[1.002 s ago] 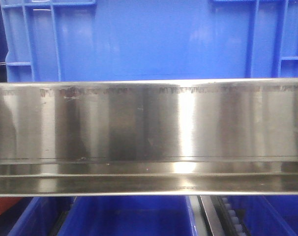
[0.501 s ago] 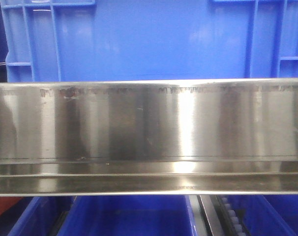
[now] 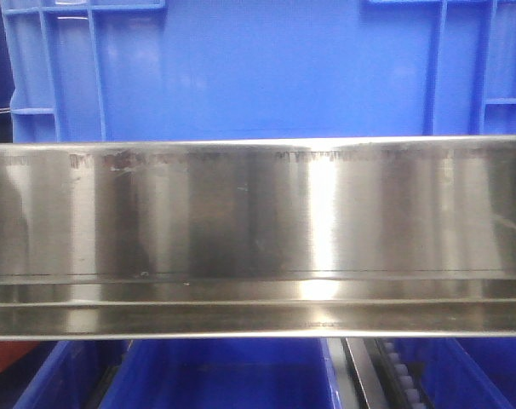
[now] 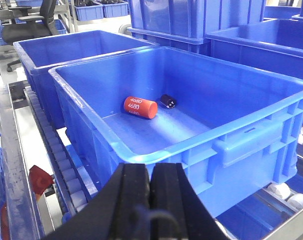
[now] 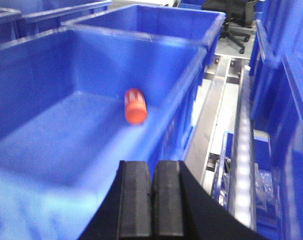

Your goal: Place cylindrical capacitor in blue bin on shelf

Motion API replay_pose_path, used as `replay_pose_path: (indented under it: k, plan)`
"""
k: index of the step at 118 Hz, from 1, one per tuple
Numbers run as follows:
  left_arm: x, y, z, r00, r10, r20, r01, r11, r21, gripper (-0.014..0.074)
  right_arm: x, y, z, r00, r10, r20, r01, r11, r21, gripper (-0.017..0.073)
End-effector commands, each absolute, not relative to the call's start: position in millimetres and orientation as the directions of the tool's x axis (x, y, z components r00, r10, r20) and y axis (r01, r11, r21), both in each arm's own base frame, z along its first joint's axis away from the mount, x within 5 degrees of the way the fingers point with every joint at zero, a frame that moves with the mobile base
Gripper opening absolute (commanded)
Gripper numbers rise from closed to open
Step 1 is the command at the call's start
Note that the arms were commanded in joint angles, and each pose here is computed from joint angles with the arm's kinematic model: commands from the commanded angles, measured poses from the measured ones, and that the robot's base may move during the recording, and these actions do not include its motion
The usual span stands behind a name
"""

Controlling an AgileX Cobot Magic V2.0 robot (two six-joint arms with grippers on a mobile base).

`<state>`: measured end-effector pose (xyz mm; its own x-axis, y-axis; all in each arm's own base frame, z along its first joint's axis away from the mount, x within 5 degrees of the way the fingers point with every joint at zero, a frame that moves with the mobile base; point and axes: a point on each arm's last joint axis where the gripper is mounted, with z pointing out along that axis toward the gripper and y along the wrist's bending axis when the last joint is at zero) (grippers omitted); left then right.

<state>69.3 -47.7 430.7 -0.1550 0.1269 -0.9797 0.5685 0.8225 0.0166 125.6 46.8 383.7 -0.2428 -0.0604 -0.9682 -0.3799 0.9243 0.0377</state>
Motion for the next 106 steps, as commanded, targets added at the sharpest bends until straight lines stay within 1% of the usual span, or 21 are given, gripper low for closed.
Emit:
replay_pose_path:
  k: [1, 12, 32, 106]
  plan:
    - [68.2, -46.9, 431.4, -0.149, 0.11, -0.983, 0.566, 0.824, 0.006, -0.0111, 112.6, 40.9, 374.5, -0.181, -0.041, -0.983, -0.361, 0.932, 0.027, -0.0153]
    - [68.2, -46.9, 431.4, -0.149, 0.11, -0.983, 0.566, 0.824, 0.006, -0.0111, 101.1, 36.9, 360.9, -0.152, -0.03, -0.988, -0.353, 0.935, 0.027, -0.0153]
    - [68.2, -46.9, 431.4, -0.149, 0.11, -0.983, 0.566, 0.824, 0.006, -0.0111, 86.8, 32.3, 352.7, -0.105, -0.014, -0.994, -0.348, 0.937, 0.024, -0.0153]
    - [68.7, -47.1, 430.4, -0.149, 0.112, -0.982, 0.565, 0.825, 0.008, -0.0111, 86.2, 32.1, 352.7, -0.1, -0.013, -0.995, -0.348, 0.937, 0.023, -0.0153]
